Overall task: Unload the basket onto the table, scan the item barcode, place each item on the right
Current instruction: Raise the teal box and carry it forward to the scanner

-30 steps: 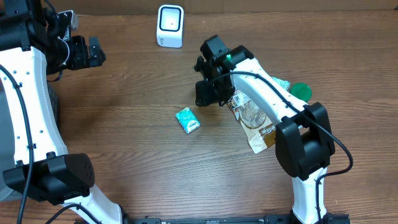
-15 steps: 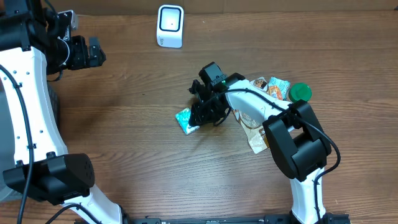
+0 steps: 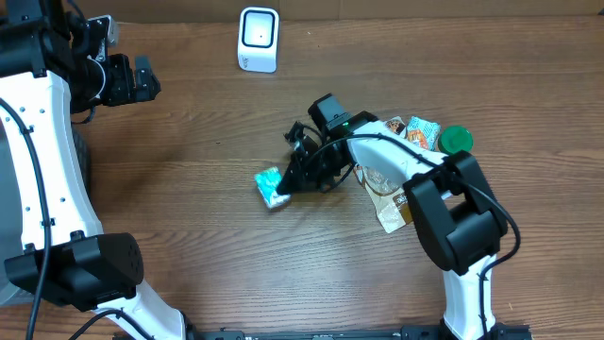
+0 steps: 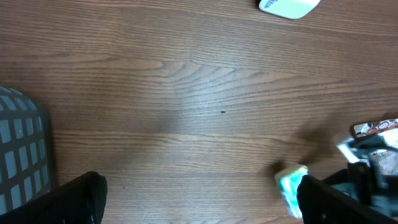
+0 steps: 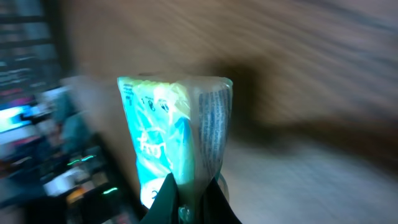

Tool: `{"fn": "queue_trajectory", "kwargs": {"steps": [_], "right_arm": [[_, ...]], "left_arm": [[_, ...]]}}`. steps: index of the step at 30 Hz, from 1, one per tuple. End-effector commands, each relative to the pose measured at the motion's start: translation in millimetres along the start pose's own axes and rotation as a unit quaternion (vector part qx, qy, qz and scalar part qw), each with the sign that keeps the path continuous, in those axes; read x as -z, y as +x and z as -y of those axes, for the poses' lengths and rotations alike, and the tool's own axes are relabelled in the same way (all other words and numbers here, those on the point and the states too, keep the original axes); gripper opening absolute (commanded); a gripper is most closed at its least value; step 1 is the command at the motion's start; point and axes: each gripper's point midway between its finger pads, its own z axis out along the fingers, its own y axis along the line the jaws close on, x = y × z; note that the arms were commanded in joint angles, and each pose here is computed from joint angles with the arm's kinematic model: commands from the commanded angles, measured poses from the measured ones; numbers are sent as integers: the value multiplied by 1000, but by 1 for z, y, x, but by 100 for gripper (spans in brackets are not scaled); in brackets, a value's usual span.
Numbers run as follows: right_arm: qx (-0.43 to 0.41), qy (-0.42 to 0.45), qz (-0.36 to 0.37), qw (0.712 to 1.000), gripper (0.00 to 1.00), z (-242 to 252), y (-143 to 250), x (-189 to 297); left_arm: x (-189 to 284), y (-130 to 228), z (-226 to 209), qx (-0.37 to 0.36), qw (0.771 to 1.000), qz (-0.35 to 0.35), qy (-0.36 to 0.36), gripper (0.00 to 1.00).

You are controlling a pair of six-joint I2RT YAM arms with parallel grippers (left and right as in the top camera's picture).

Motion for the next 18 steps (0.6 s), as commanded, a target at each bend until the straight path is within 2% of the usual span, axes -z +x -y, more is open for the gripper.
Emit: {"fn": "queue_trajectory", "kwargs": {"steps": [1,8,14,18], "right_arm": [[86,-223,14,971,4,-105,-1,69],[100,-334,14,937,4,-139,-2,135],[-8,-333,12,943,4,-132,-22,168],[-25,-332,19,943,4,-137,-25,185]], "left_arm": [[2,-1,5,-12,1000,5,5,100],[2,-1,5,-12,1000,5,5,100],[2,-1,5,-12,1000,5,5,100],[2,-1,5,-12,1000,5,5,100]]}}
